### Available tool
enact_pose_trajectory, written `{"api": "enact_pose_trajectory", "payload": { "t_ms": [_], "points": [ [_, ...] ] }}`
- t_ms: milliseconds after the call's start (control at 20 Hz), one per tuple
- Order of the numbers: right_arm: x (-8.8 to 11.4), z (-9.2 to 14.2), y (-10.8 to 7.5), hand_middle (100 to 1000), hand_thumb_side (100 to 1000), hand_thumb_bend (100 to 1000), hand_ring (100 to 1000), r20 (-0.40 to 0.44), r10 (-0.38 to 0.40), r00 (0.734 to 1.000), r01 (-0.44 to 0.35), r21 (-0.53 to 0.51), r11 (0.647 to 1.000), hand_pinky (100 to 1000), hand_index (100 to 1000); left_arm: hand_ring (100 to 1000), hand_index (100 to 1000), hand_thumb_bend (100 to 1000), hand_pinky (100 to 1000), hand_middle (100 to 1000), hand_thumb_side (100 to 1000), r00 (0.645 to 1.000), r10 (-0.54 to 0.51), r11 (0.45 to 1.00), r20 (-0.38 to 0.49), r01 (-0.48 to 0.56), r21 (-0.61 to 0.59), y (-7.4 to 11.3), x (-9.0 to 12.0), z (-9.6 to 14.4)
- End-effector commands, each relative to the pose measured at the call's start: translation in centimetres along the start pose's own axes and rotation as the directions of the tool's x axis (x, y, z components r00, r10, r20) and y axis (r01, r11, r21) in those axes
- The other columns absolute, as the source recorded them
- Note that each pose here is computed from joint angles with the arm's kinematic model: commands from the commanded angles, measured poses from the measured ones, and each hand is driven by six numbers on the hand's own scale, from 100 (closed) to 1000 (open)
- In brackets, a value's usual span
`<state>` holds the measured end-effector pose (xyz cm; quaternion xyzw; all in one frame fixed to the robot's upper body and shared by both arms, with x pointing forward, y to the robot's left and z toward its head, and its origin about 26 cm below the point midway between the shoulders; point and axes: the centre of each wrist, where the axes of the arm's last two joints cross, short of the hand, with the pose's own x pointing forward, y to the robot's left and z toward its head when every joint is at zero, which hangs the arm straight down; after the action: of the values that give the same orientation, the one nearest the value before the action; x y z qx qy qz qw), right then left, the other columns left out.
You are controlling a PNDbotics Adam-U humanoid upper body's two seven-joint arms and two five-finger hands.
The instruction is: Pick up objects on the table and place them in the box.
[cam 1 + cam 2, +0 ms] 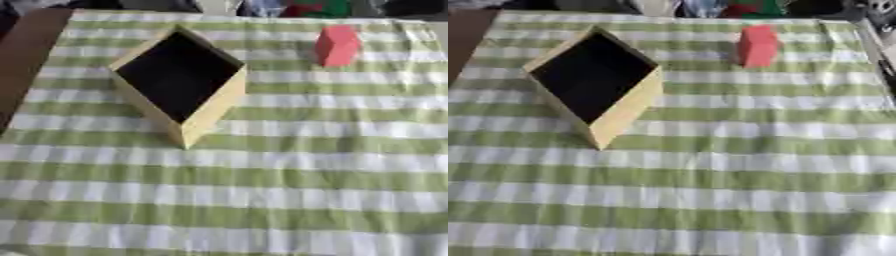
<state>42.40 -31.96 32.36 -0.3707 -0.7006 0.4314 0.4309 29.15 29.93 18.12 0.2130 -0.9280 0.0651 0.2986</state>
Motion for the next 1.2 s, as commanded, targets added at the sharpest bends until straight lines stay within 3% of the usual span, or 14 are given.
{"api": "enact_pose_trajectory", "payload": {
  "t_ms": [50, 750, 1200],
  "points": [
    [0.0, 0.0, -2.0, 808, 393, 100, 828, 0.012, 0.014, 1.000, -0.013, -0.039, 0.999, 889, 930, 537, 801, 155, 1000, 545, 203, 1.000, -0.010, 1.000, 0.027, 0.010, 0.011, 0.4, 0.5, -0.5],
    [-1.5, -1.6, -2.6, 851, 424, 100, 863, 0.036, 0.085, 0.996, -0.086, 0.028, 0.996, 909, 968, 534, 800, 151, 1000, 544, 203, 1.000, -0.013, 1.000, 0.026, 0.012, 0.010, 0.5, 0.4, -0.4],
    [-2.1, -2.9, -3.1, 887, 390, 100, 911, 0.081, 0.217, 0.973, -0.226, 0.124, 0.966, 939, 984, 531, 799, 142, 1000, 542, 206, 1.000, -0.010, 1.000, 0.027, 0.010, 0.000, 0.4, 0.4, -0.4]
  ]
}}
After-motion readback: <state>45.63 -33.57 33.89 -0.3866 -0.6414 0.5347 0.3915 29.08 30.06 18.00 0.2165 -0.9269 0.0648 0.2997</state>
